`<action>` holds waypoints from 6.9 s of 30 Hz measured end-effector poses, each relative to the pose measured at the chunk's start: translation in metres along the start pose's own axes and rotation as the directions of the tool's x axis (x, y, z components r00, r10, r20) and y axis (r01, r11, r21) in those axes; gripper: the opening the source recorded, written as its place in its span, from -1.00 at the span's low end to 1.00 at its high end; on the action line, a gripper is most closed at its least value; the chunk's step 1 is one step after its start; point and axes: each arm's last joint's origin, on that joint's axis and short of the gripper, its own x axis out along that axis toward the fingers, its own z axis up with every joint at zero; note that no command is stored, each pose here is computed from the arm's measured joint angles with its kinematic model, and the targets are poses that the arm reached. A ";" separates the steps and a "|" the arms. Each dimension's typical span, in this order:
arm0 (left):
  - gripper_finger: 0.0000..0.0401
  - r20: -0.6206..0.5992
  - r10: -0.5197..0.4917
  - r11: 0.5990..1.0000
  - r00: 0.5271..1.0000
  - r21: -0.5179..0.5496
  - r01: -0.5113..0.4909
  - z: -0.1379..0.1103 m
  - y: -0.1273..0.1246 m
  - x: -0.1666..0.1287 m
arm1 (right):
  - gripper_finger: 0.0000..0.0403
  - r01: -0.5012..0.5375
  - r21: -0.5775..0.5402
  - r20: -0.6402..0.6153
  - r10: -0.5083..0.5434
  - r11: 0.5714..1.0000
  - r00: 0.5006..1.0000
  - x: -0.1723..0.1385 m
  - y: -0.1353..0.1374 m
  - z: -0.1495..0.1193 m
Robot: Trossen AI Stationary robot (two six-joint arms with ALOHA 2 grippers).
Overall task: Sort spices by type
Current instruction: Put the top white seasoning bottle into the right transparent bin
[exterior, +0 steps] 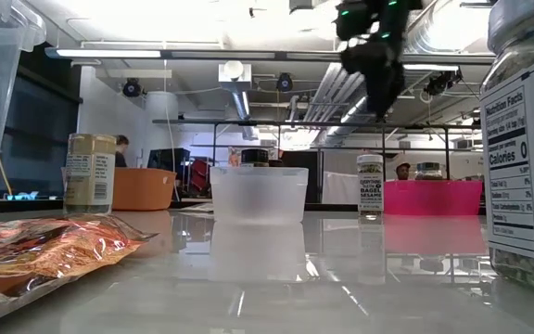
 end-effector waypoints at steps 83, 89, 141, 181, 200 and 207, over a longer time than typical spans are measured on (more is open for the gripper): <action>0.41 0.007 0.035 0.999 0.999 0.002 -0.035 0.000 0.001 0.000 | -0.05 0.008 -0.062 -0.175 -0.019 0.998 0.984 0.092 0.007 0.025; 0.41 -0.024 0.043 0.999 0.999 0.014 -0.042 -0.003 0.002 0.000 | -0.05 -0.026 -0.057 -0.160 0.016 0.998 0.987 0.064 0.009 0.035; 0.41 -0.067 0.057 0.998 0.996 -0.021 -0.059 -0.007 0.003 0.000 | -0.05 -0.452 -0.367 0.599 0.578 0.813 0.553 -0.070 0.129 0.058; 0.41 -0.082 0.062 0.993 0.995 0.106 -0.053 -0.007 0.000 0.009 | -0.05 -0.483 -0.574 0.164 0.671 0.661 0.723 -0.086 0.183 -0.034; 0.41 -0.174 0.050 0.999 0.983 -0.011 -0.053 -0.008 -0.013 0.042 | -0.05 -0.555 -0.487 -0.012 0.630 0.674 0.776 -0.088 0.178 -0.060; 0.41 -0.211 0.041 0.999 0.977 -0.009 -0.043 -0.010 -0.025 0.059 | -0.05 -0.635 -0.354 -0.048 0.665 0.686 0.745 -0.120 0.171 -0.098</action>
